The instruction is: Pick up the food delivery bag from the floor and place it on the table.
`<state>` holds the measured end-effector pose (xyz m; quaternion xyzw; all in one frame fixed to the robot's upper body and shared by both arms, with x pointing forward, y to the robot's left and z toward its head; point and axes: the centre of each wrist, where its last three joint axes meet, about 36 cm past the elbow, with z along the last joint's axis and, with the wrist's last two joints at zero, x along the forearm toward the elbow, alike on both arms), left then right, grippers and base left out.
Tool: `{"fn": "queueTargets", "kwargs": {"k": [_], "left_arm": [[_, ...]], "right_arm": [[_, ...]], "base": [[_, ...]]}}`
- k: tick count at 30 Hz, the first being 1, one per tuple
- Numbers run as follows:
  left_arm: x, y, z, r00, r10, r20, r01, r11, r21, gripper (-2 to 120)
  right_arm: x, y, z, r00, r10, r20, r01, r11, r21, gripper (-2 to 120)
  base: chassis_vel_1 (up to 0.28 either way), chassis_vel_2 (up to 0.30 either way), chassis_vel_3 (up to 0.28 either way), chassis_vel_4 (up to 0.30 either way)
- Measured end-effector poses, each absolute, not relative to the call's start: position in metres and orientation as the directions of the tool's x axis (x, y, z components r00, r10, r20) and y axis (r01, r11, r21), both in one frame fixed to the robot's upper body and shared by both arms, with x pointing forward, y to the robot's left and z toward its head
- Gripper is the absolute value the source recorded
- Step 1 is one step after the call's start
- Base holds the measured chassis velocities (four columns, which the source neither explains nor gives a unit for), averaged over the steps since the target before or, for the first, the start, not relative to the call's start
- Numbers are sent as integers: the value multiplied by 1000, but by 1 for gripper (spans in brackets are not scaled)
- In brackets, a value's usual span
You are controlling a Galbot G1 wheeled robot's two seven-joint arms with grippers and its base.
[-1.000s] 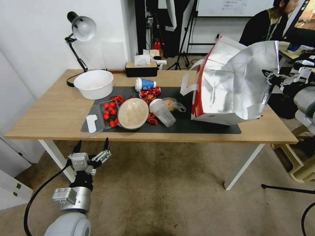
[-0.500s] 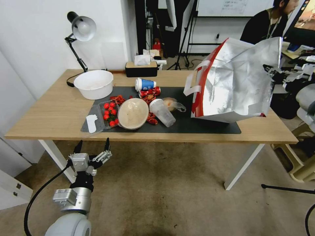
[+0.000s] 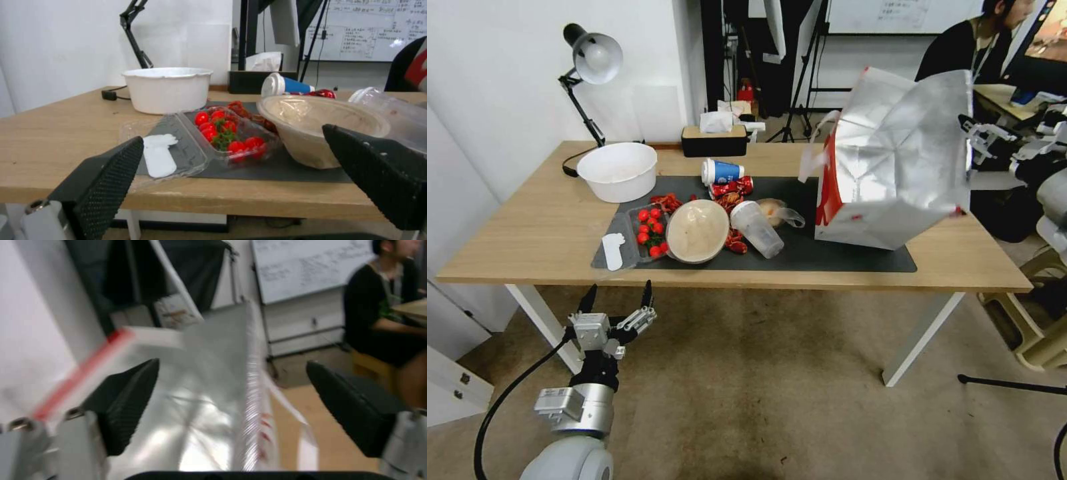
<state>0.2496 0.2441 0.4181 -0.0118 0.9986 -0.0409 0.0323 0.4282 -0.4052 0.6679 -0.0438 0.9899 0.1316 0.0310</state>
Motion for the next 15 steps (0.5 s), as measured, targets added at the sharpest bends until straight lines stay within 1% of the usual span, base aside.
{"fn": "queueTargets", "kwargs": {"k": [1, 2, 4, 6, 7, 10, 11, 13, 15], "left_arm": [[249, 244, 418, -998, -26, -64, -21, 996, -83, 100], [249, 244, 418, -998, -26, -64, -21, 996, -83, 100], [249, 244, 419, -998, -26, -64, -21, 996, -83, 100], [249, 244, 419, -998, -26, -65, -20, 996, -83, 100], [249, 244, 419, -998, -26, -65, -20, 996, -83, 100], [249, 244, 420, -997, -26, -66, -20, 996, -83, 100], [249, 244, 420, -997, -26, -66, -20, 996, -83, 100], [249, 244, 420, -997, -26, -68, -20, 996, -81, 100], [248, 244, 420, -997, -26, -68, -20, 996, -81, 100]], "right_arm": [[427, -405, 668, -990, -100, -98, -123, 958, 257, 92], [424, -404, 667, -981, -137, -135, -169, 952, 256, 97], [423, -404, 667, -981, -140, -138, -172, 951, 256, 97], [418, -402, 665, -964, -194, -181, -236, 938, 253, 100], [418, -402, 665, -964, -194, -181, -236, 938, 253, 100], [410, -400, 661, -937, -261, -232, -316, 916, 248, 100], [410, -400, 661, -937, -261, -232, -316, 916, 248, 100], [403, -399, 656, -912, -316, -263, -380, 893, 243, 100], [401, -399, 656, -907, -325, -268, -390, 888, 242, 100]], "base": [[0, 0, 0, 0], [0, 0, 0, 0], [0, 0, 0, 0], [0, 0, 0, 0], [0, 0, 0, 0], [0, 0, 0, 0], [0, 0, 0, 0], [0, 0, 0, 0], [0, 0, 0, 0]]}}
